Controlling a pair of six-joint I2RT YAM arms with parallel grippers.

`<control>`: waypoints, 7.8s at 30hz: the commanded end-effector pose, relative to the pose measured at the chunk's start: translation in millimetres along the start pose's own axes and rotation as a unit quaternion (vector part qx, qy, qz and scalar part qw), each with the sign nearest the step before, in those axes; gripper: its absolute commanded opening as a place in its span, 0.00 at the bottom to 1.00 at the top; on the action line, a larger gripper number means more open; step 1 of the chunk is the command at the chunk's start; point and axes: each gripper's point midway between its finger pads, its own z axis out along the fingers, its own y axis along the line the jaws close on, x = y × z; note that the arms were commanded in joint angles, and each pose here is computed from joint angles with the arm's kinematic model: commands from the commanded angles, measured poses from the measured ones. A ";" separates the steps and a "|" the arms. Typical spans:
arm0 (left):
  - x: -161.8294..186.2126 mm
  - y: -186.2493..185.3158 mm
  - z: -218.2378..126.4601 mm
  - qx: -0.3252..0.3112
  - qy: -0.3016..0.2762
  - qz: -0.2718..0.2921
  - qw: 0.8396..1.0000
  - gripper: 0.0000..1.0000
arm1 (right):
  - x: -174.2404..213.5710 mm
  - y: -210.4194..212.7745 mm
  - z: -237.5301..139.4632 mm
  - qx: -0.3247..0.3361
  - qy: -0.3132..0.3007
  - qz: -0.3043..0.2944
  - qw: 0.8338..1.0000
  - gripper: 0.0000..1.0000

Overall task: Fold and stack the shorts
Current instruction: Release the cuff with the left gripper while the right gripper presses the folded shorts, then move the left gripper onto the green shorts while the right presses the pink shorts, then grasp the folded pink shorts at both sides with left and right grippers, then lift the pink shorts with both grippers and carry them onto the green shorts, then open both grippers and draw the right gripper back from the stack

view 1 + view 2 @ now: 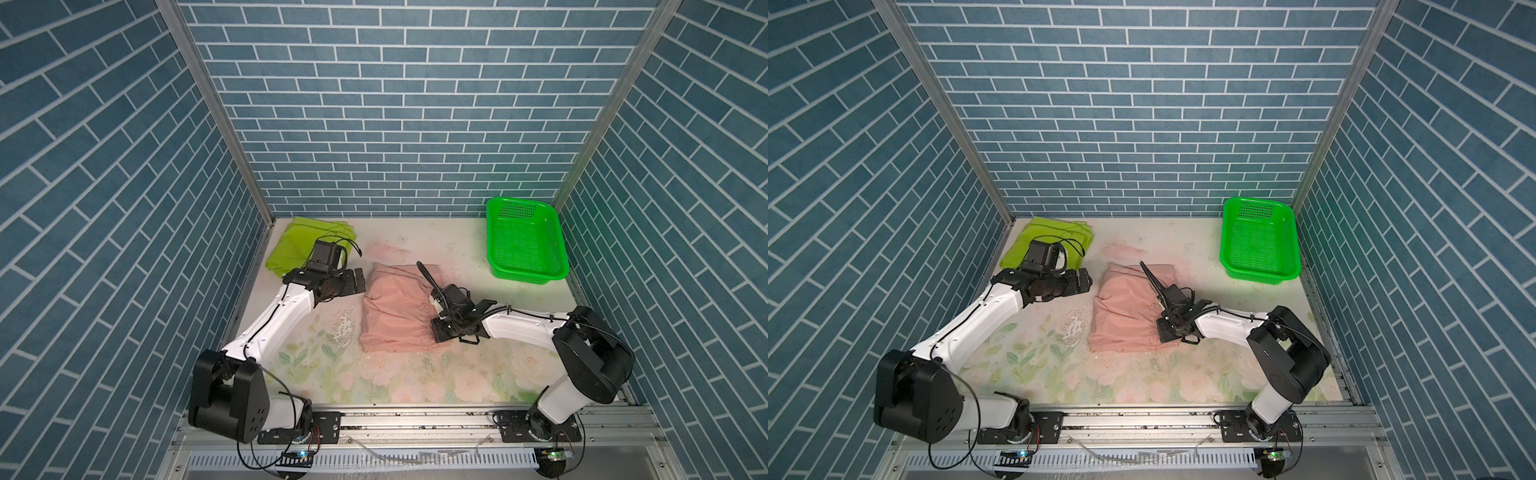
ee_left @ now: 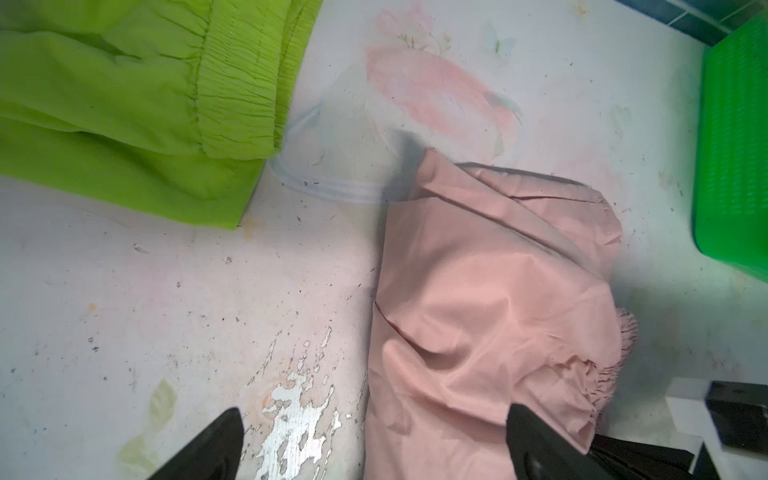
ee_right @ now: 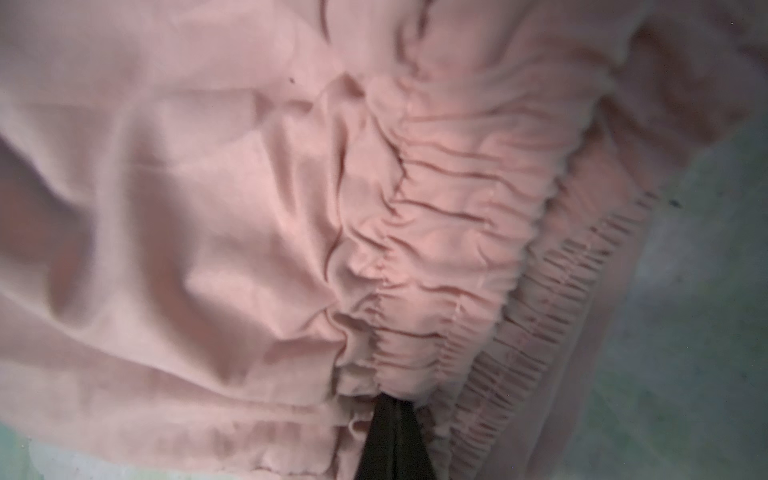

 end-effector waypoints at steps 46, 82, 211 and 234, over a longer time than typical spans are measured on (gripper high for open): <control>-141.2 135.2 165.1 -0.086 0.080 -0.044 0.992 1.00 | -13.1 -42.1 -18.1 0.033 -0.050 0.059 0.996 0.26; 25.8 36.7 58.7 0.016 0.074 -0.094 0.993 1.00 | -35.4 -41.1 -68.4 -0.043 -0.057 0.069 0.995 0.33; -75.6 167.6 -41.2 -0.178 0.019 -0.092 0.979 1.00 | -250.3 167.9 -27.9 -0.311 -0.189 -0.058 0.929 0.66; 59.9 29.5 27.9 -0.088 0.099 -0.007 0.991 1.00 | -130.0 29.8 -87.3 -0.197 -0.204 0.003 0.959 0.66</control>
